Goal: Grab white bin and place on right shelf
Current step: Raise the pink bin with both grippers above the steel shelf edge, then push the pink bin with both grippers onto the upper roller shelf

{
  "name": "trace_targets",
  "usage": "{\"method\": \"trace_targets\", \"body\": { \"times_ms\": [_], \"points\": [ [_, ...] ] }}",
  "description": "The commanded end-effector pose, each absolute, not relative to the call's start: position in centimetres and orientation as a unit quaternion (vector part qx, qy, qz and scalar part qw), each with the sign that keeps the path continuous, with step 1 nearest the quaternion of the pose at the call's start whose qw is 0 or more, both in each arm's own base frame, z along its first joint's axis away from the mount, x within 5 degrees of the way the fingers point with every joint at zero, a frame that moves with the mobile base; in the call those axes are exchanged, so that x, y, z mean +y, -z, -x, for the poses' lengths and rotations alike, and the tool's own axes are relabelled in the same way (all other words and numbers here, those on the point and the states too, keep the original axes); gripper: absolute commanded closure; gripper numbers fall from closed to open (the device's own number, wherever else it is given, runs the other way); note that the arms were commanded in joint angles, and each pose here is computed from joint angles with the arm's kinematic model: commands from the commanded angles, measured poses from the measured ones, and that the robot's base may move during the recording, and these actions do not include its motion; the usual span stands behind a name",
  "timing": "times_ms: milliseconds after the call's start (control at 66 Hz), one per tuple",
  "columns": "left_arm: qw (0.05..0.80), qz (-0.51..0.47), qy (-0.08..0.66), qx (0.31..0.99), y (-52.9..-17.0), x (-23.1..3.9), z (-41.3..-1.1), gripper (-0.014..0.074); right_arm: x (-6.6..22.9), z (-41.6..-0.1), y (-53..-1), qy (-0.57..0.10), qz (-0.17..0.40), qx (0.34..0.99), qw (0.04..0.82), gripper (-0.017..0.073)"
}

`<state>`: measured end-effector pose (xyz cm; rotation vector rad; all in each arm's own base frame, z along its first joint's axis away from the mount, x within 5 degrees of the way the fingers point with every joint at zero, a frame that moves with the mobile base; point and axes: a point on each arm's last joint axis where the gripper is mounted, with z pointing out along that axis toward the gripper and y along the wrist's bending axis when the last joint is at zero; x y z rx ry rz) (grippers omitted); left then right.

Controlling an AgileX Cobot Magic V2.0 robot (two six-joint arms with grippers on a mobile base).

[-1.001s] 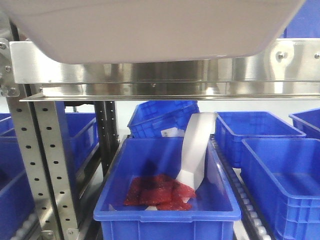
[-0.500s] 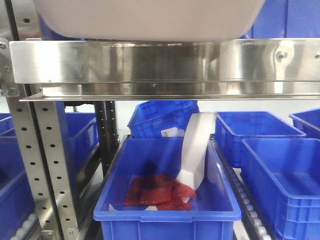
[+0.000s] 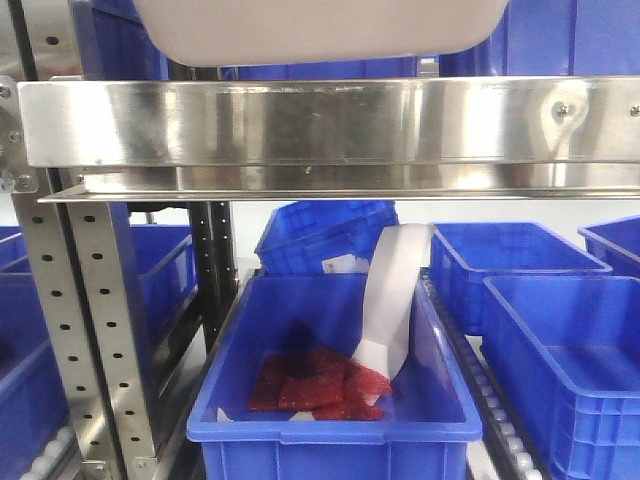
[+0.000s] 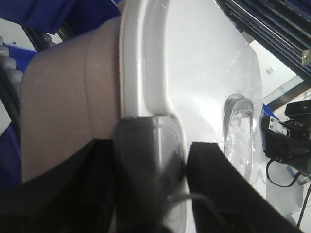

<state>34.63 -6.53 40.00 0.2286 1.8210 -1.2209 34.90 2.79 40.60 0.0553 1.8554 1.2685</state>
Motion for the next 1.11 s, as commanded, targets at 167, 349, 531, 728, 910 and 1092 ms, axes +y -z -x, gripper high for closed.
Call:
{"method": "trace_targets", "body": {
  "times_ms": [167, 349, 531, 728, 910, 1092],
  "points": [
    [0.486, -0.086, 0.526, 0.693, -42.5, -7.1, -35.5, 0.0405, 3.4, -34.9, -42.8, -0.563, -0.012, 0.698, 0.442, 0.0167],
    [0.483, -0.066, 0.522, 0.7, -41.4, -6.9, -36.7, 0.0405, 3.2, -35.7, -42.2, -0.548, -0.015, 0.7, 0.457, 0.0167],
    [0.494, -0.043, 0.508, 0.704, -41.1, -6.6, -37.4, 0.0405, 2.9, -36.6, -41.2, -0.543, -0.03, 0.706, 0.454, 0.0167],
    [0.501, -0.032, 0.5, 0.706, -41.0, -6.4, -37.6, 0.0402, 2.8, -37.0, -40.7, -0.538, -0.03, 0.708, 0.457, 0.0159],
    [0.507, -0.023, 0.493, 0.707, -41.0, -6.2, -37.8, 0.0259, 2.4, -37.5, -40.7, -0.516, -0.049, 0.709, 0.478, 0.0063],
    [0.522, 0.001, 0.475, 0.709, -41.0, -5.8, -38.2, 0.0106, 1.4, -38.2, -40.6, -0.468, -0.08, 0.71, 0.52, -0.0059]
  ]
}}
